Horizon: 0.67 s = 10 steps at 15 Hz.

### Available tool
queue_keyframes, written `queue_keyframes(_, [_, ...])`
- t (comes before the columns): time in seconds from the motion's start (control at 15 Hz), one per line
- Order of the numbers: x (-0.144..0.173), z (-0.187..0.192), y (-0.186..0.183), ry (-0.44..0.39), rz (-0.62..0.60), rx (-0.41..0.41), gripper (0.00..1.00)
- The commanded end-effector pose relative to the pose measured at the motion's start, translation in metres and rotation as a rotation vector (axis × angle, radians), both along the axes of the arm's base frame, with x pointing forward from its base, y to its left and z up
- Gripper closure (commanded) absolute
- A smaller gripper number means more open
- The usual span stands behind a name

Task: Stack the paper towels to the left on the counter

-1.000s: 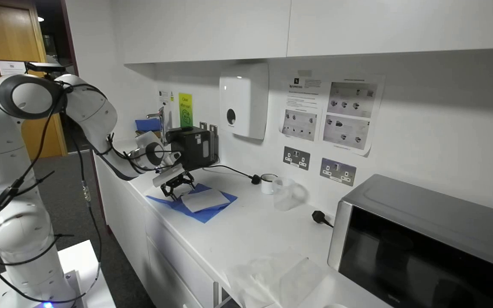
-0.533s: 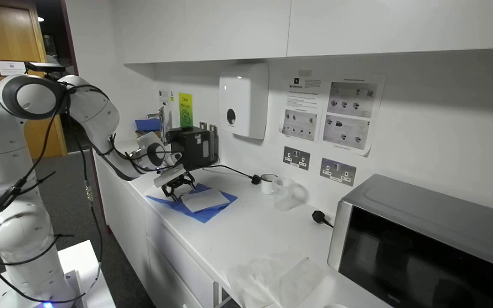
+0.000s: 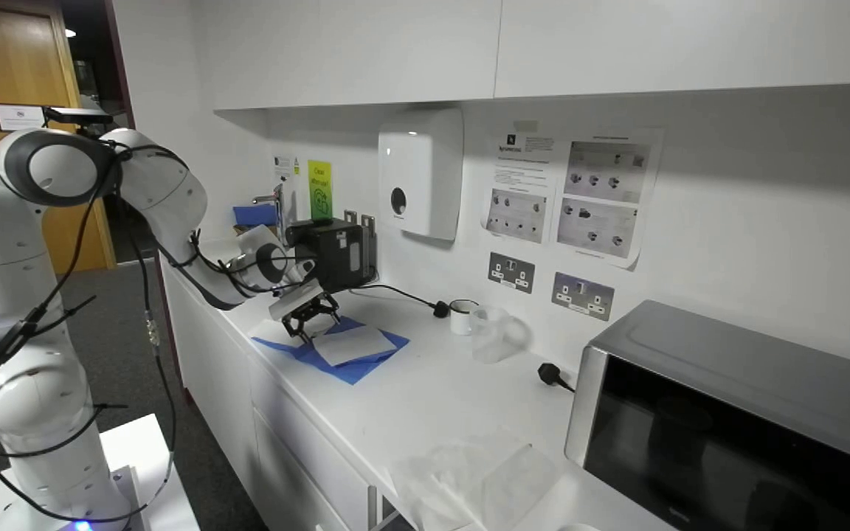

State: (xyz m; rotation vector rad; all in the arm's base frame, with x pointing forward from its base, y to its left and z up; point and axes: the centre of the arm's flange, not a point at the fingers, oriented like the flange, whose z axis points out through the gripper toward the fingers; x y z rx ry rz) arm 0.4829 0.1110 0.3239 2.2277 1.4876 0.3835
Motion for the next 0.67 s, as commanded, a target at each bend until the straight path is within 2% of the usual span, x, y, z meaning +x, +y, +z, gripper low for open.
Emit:
queue_keyframes(0.0, [0.01, 0.001, -0.008, -0.007, 0.049, -0.019, 0.0])
queue_keyframes(0.6, [0.023, 0.0, -0.012, -0.002, 0.048, -0.022, 0.0])
